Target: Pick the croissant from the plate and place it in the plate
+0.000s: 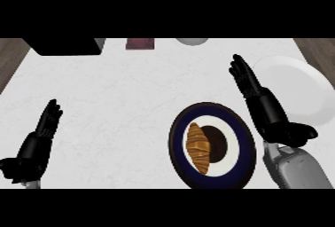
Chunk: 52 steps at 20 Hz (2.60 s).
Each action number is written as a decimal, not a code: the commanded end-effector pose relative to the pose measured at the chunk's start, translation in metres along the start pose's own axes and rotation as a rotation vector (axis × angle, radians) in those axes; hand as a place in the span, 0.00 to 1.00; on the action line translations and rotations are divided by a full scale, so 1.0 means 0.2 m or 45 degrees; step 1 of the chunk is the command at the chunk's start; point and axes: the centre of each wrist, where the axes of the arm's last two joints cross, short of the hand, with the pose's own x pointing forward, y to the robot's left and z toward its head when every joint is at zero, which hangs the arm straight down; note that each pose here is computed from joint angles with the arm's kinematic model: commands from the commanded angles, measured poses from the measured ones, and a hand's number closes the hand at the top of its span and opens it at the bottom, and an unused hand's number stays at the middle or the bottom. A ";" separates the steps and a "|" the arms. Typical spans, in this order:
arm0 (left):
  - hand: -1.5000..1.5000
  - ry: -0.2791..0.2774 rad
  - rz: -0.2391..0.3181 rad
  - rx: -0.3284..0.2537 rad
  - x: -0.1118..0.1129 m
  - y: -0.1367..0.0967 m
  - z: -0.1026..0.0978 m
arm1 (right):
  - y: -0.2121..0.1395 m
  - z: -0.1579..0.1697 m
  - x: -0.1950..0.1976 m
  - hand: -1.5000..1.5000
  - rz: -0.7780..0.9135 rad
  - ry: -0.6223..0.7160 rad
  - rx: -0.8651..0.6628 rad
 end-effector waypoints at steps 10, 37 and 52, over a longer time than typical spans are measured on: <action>0.50 0.410 0.057 0.010 -0.11 -0.14 0.02 | -0.12 -0.07 0.21 1.00 0.958 -0.257 0.498; 0.50 0.435 0.058 -0.011 0.07 -0.28 -0.10 | 0.02 0.02 -0.08 0.00 1.028 0.118 1.026; 0.50 0.437 0.052 -0.026 0.03 -0.32 -0.06 | 0.19 -0.06 -0.22 0.00 1.083 0.269 1.170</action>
